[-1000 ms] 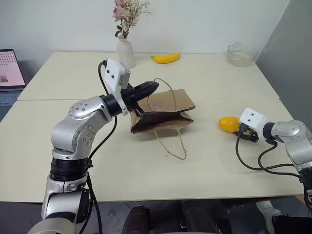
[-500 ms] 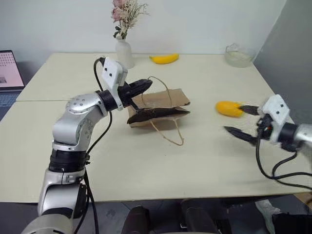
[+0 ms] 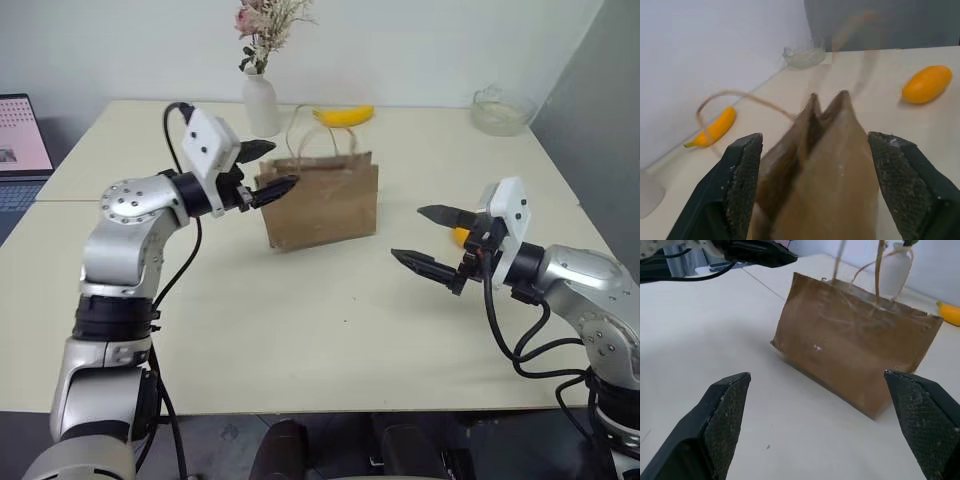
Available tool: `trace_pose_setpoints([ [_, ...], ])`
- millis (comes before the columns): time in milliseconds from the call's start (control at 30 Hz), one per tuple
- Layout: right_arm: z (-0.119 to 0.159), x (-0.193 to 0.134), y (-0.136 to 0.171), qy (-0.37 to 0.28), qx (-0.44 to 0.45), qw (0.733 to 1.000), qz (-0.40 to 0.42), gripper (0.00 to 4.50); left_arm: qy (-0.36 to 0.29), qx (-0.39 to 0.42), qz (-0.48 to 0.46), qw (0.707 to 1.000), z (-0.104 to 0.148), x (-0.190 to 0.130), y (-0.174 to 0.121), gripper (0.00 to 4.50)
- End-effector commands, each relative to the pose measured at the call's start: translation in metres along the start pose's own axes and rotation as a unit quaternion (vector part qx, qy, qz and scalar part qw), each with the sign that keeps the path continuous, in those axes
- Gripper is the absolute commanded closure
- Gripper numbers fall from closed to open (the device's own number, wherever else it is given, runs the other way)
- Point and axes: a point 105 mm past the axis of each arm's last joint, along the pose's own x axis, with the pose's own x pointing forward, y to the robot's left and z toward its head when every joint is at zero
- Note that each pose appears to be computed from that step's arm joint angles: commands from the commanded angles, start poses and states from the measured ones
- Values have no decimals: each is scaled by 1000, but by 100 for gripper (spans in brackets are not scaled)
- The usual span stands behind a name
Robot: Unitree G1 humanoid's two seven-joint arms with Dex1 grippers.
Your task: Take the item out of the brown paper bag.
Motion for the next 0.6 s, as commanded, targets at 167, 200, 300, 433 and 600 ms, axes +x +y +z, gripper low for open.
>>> trace_pose_setpoints([
  [167,-5,5,-12,-52,-60,995,-56,0,11,-21,180,983,-15,-52,-13,114],
  [200,-12,5,-11,-50,-63,995,-60,0,28,-29,210,977,-27,-61,-24,114],
  [300,-36,3,-9,-42,-62,995,-72,0,66,-36,259,963,-53,-78,-59,114],
  [433,-57,5,-13,-45,-33,993,-105,0,102,-62,275,954,-76,-85,-89,114],
  [600,-59,9,-13,-55,-26,993,-104,0,87,-81,296,948,-82,-84,-93,114],
])
